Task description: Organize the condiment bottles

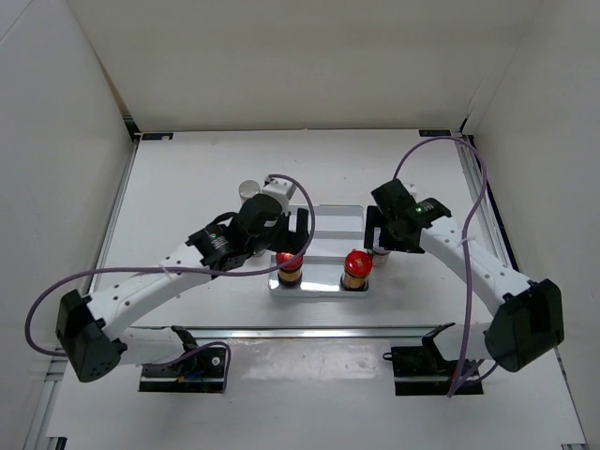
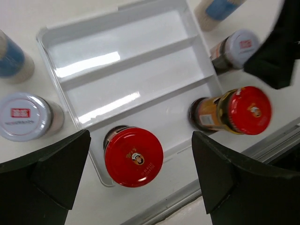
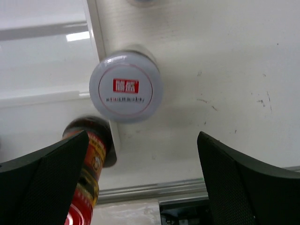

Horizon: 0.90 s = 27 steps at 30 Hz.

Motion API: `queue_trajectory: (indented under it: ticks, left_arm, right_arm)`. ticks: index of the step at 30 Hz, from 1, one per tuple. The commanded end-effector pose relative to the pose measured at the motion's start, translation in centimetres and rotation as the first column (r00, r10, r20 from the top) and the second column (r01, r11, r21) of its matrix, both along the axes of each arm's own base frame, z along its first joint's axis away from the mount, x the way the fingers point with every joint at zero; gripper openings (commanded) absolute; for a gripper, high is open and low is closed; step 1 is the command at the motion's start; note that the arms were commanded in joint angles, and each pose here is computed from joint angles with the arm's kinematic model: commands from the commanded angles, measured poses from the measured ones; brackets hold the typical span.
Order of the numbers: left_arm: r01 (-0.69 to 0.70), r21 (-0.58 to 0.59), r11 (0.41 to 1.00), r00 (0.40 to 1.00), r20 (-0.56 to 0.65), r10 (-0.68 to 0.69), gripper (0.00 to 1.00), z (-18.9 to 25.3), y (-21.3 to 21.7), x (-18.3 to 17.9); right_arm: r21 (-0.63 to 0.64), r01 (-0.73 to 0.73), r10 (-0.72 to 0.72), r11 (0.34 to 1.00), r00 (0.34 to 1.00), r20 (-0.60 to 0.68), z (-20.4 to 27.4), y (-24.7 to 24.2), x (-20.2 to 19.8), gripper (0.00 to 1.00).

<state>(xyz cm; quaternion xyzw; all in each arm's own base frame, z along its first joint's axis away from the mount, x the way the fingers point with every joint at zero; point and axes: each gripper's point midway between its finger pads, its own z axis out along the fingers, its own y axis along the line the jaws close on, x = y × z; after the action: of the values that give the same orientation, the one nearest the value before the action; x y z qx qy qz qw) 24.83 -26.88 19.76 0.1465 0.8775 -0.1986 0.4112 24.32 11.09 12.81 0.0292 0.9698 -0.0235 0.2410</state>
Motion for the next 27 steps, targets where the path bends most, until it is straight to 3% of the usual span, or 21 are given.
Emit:
queue_trajectory:
  ticks: [1,6,9,12,15,16,17,26,27]
  left_arm:
    - [0.007,-0.06,0.998,0.985,0.174,0.004,1.0,7.3,1.4,0.2]
    - [-0.134,0.071,0.988,0.952,0.288,0.108,1.0,9.9,7.5,3.7]
    - [-0.268,0.176,0.947,0.934,0.288,0.211,1.0,7.0,12.3,5.6]
    - [-0.356,0.25,0.9,0.916,0.286,0.283,1.0,2.8,15.5,5.8]
    - [-0.331,0.186,0.925,0.91,0.323,0.26,1.0,2.8,15.4,4.9]
    - [-0.327,0.157,0.932,0.903,0.341,0.26,1.0,3.7,15.5,4.6]
    - [-0.328,0.154,0.932,0.903,0.343,0.26,1.0,3.7,15.6,4.4]
    - [-0.291,0.128,0.948,0.906,0.357,0.23,1.0,4.0,14.8,4.1]
    - [-0.302,0.131,0.944,0.902,0.36,0.238,1.0,4.0,15.0,4.2]
  right_arm:
    - [0.047,-0.006,0.004,0.999,0.999,0.036,0.3,0.6,3.0,1.0]
    - [0.103,-0.006,0.01,0.995,0.999,-0.038,-1.9,1.3,4.3,0.99]
    - [0.137,-0.021,0.028,0.99,0.998,-0.054,-2.6,2.3,4.7,0.93]
    - [0.132,-0.02,0.033,0.991,0.995,-0.094,-3.8,2.4,4.5,0.82]
    - [0.128,-0.018,0.029,0.992,0.996,-0.081,-3.5,2.2,4.3,0.7]
    - [0.113,-0.013,0.022,0.994,0.996,-0.082,-3.3,1.8,4.1,0.58]
    - [0.117,-0.014,0.022,0.993,0.997,-0.071,-2.9,1.8,4.1,0.52]
    - [0.003,-0.046,0.045,0.999,0.979,0.198,7.4,2.6,5.2,0.14]
    - [0.005,-0.06,0.058,0.998,0.978,0.202,7.9,3.0,5.0,0.14]
